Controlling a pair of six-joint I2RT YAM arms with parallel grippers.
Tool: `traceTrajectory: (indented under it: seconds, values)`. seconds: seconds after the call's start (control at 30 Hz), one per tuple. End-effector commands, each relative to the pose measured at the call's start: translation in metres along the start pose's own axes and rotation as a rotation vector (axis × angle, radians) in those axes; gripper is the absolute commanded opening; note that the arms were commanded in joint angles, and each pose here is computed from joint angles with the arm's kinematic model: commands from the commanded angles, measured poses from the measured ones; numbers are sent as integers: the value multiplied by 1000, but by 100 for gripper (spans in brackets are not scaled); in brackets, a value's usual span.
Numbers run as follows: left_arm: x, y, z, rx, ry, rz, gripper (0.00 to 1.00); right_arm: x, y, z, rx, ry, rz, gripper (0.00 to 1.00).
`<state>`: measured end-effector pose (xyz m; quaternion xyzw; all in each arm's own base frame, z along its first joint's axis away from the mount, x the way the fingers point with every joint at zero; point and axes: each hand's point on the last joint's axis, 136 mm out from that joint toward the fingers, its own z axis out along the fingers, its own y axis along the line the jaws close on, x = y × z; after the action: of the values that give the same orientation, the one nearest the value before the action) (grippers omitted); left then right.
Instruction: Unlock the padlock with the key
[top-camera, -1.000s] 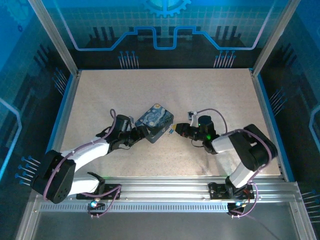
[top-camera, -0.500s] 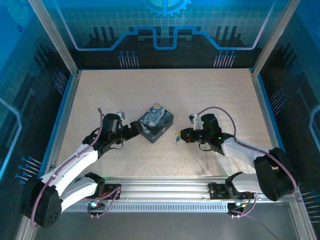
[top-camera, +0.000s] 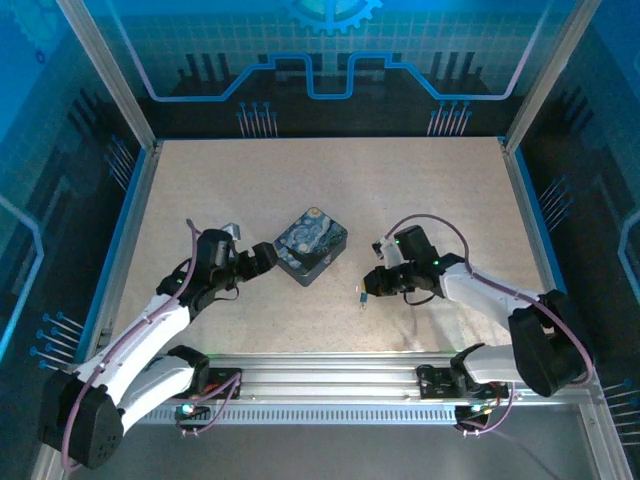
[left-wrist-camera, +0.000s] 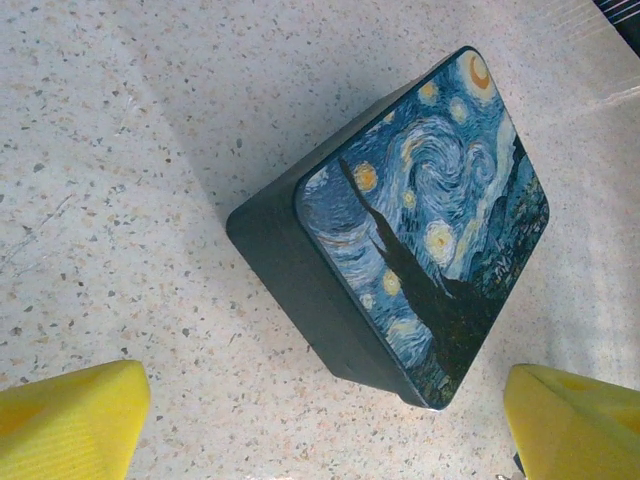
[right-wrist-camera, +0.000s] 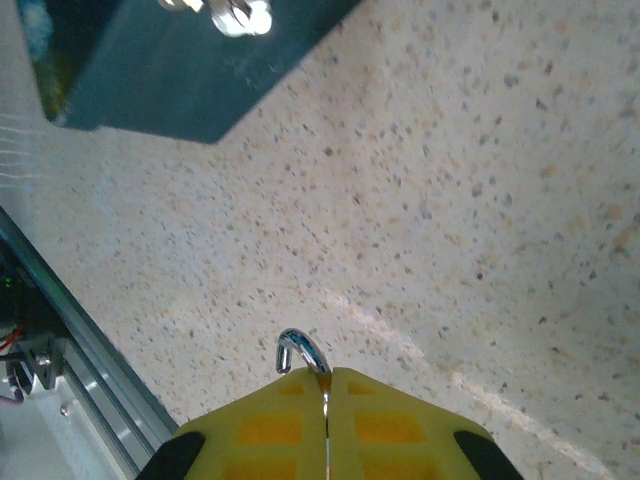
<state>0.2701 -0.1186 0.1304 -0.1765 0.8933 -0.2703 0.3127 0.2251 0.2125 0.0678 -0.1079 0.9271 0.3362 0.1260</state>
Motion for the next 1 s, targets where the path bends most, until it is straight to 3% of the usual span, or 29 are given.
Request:
traceTrajectory:
  seconds: [0.0,0.97]
  values:
    - [7,14,1,-36,13,15,93,15,1,8,-13,72,2,8]
    - [10,19,3,-47,24,-7,94,25,-12,42,-26,137,36,11]
